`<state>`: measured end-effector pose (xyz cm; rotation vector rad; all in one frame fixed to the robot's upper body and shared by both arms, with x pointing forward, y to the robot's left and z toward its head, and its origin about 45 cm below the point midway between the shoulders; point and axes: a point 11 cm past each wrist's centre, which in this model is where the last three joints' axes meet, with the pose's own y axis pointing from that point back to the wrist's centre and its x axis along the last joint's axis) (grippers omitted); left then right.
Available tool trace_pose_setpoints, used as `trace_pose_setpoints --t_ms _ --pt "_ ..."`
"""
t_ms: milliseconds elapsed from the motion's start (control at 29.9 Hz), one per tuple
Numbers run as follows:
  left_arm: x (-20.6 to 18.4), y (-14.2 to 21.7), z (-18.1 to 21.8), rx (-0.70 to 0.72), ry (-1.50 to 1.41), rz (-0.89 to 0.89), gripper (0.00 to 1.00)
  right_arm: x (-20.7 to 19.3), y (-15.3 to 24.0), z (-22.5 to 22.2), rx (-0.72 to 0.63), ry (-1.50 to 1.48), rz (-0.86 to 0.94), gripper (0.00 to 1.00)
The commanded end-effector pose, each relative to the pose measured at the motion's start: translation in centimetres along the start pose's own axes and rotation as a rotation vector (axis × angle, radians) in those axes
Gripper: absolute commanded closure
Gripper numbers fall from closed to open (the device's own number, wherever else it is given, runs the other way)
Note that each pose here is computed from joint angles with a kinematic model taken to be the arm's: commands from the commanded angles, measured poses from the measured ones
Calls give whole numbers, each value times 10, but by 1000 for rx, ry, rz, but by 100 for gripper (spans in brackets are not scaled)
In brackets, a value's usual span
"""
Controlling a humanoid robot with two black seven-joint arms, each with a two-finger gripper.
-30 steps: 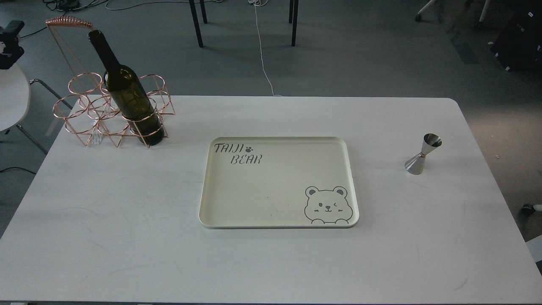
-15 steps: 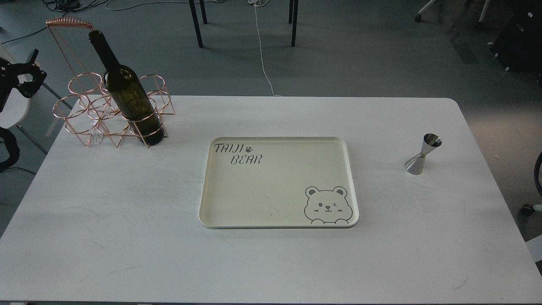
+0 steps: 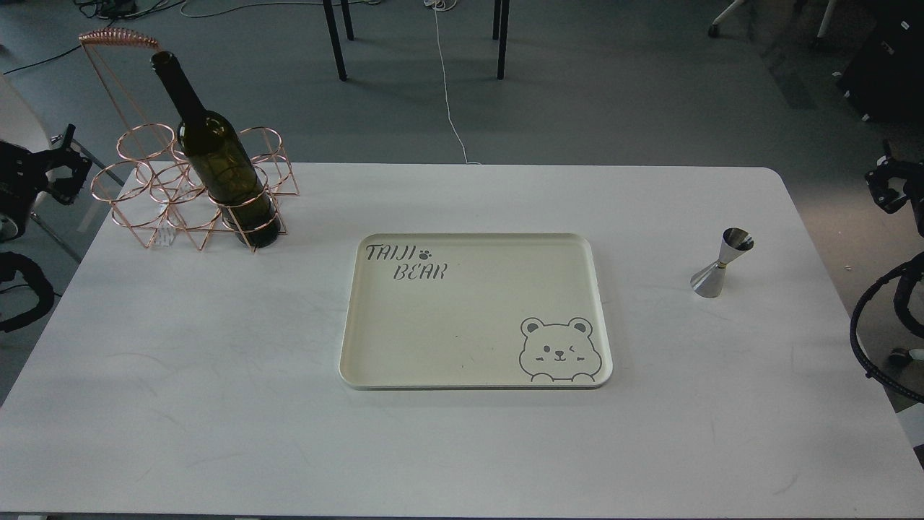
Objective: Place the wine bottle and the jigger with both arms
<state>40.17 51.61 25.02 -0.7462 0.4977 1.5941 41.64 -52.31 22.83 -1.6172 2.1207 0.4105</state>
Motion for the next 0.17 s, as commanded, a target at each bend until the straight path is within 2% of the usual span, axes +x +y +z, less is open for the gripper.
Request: trace_pose_setpoints --t_ms 0,134 --pt "0 0 4 -1 -10 -3 1 -3 1 2 -5 -11 -35 1" --pt "-2 0 5 -8 -2 -7 1 -4 0 1 -1 -14 -37 1"
